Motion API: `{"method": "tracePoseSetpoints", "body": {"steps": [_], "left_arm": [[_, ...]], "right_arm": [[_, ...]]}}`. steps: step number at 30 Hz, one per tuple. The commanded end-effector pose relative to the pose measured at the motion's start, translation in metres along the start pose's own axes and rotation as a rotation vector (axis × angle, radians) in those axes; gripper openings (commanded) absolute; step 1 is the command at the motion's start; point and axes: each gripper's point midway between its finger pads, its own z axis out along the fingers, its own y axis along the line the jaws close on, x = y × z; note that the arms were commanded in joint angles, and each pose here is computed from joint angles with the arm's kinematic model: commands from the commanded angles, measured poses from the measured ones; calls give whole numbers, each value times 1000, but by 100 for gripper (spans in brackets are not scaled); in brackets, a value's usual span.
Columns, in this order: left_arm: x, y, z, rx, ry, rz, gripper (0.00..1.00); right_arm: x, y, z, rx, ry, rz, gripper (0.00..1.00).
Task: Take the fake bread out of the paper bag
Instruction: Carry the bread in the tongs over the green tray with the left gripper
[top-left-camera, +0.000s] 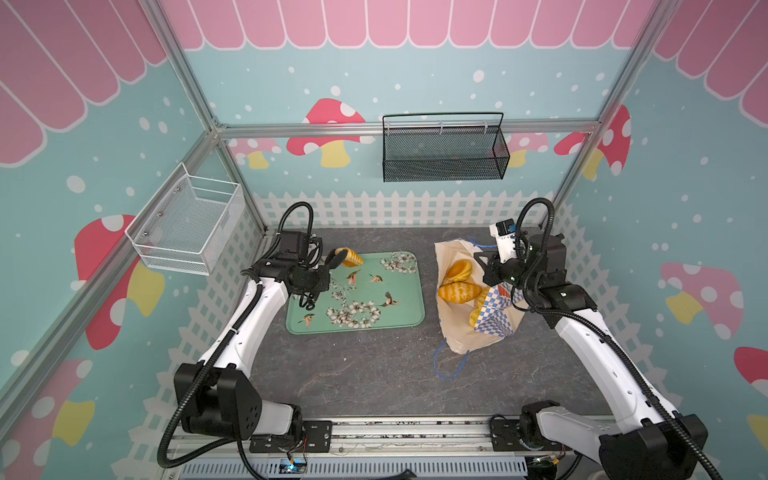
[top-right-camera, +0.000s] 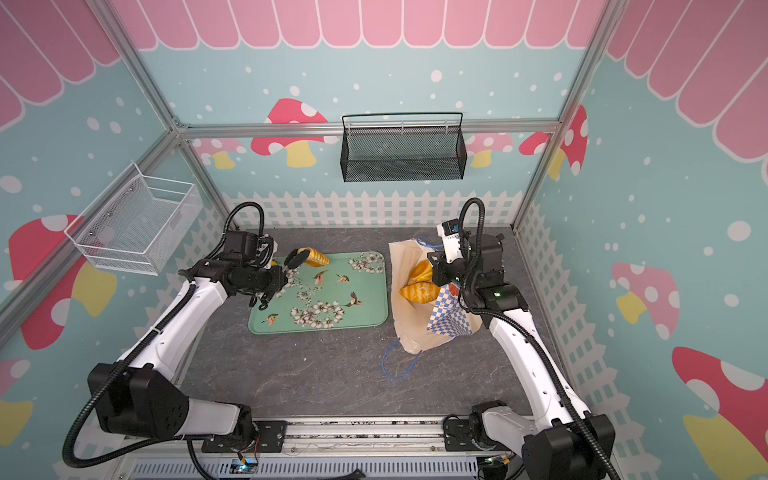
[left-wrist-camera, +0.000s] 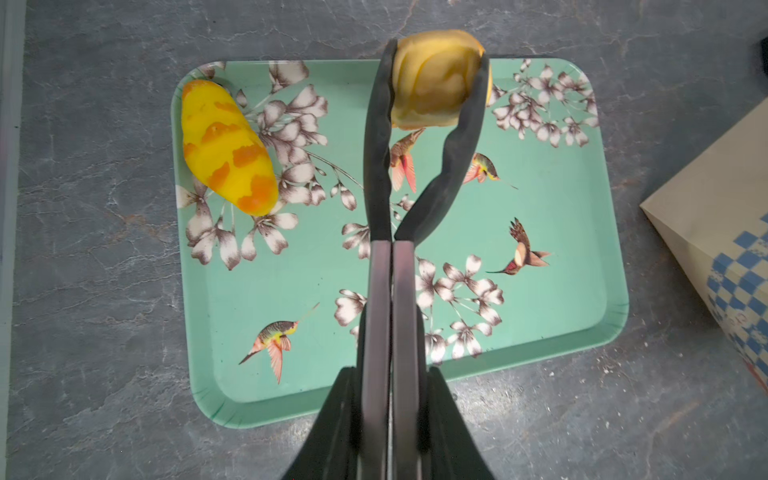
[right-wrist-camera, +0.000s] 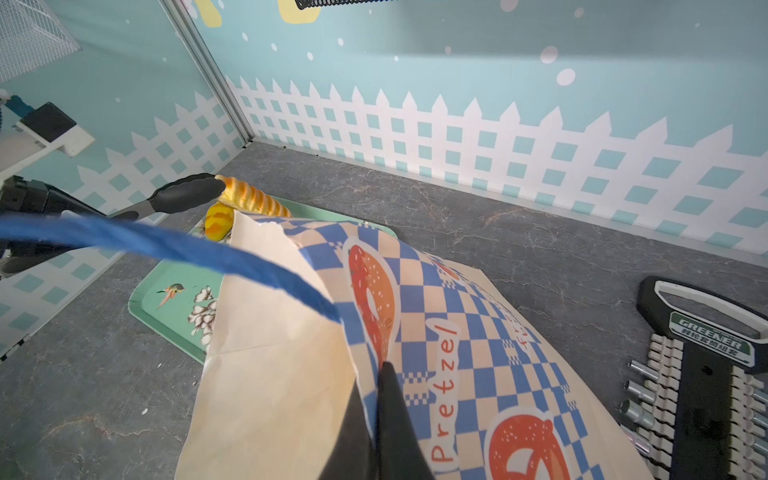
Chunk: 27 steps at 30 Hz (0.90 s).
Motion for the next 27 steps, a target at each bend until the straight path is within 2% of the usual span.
{"method": "tracePoseSetpoints", "body": {"steps": [1, 7, 17, 27], "left_arm": [[-35, 11, -4, -28, -102, 15, 0], [-42, 36, 8, -103, -89, 11, 0], [-41, 51, 6, -157, -98, 9, 0], [4, 52, 24, -137, 4, -19, 0]], "right_arm": [[2, 2, 6, -16, 18, -17, 0], [4, 1, 11, -22, 27, -15, 0], [6, 0, 18, -32, 35, -11, 0], [5, 0, 14, -25, 27, -13, 0]]}}
